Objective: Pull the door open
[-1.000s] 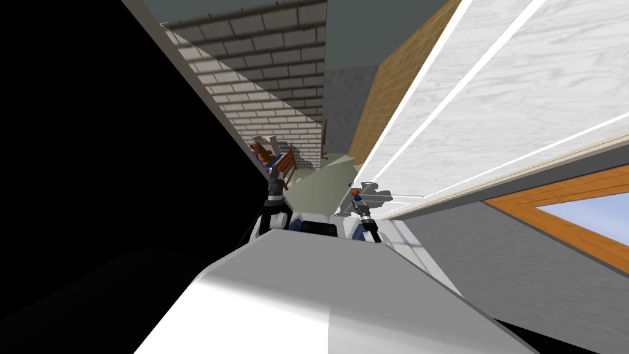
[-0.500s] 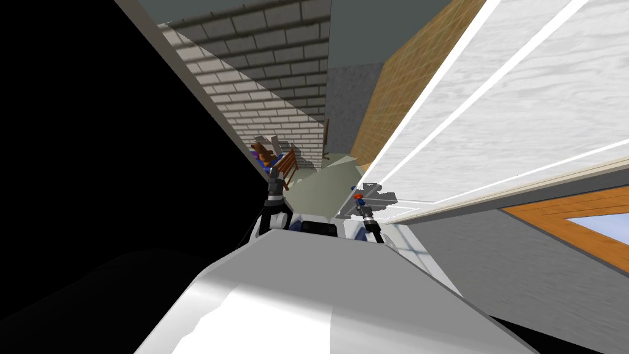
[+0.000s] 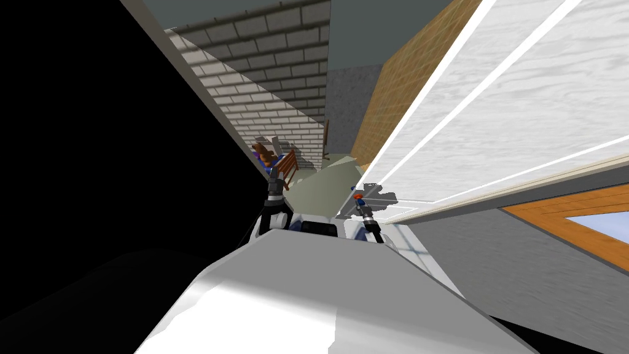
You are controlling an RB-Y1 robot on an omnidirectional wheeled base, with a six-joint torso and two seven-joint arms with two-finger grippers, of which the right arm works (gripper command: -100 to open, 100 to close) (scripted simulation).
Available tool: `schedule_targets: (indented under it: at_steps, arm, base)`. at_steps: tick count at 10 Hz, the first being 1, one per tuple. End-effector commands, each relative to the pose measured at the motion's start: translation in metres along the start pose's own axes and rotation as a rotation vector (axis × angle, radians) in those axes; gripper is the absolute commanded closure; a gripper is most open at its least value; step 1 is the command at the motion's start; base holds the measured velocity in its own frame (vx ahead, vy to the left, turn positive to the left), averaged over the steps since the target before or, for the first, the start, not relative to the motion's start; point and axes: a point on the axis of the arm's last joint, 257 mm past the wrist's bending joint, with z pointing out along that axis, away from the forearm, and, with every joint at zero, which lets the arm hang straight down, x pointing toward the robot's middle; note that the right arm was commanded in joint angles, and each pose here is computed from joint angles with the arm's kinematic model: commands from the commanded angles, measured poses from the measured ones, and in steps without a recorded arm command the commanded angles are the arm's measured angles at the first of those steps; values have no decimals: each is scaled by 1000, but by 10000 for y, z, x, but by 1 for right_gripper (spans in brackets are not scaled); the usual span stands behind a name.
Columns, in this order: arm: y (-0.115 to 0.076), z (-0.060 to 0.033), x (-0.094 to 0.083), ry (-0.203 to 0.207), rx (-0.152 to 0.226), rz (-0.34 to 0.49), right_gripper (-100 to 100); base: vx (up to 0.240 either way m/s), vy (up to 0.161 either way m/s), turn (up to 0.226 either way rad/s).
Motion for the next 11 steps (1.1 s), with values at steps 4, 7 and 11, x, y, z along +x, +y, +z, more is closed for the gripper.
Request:
schedule_targets:
  at_steps: [4,7,11]
  arm:
    - [0,16,-12,-5,5,82,100]
    - [0,32,-25,-11,11,165,100]
    - [-1,59,-45,-21,19,295,100]
  base:
    - [-19,-11,26]
    - [-28,-16,36]
    - [-42,-22,51]
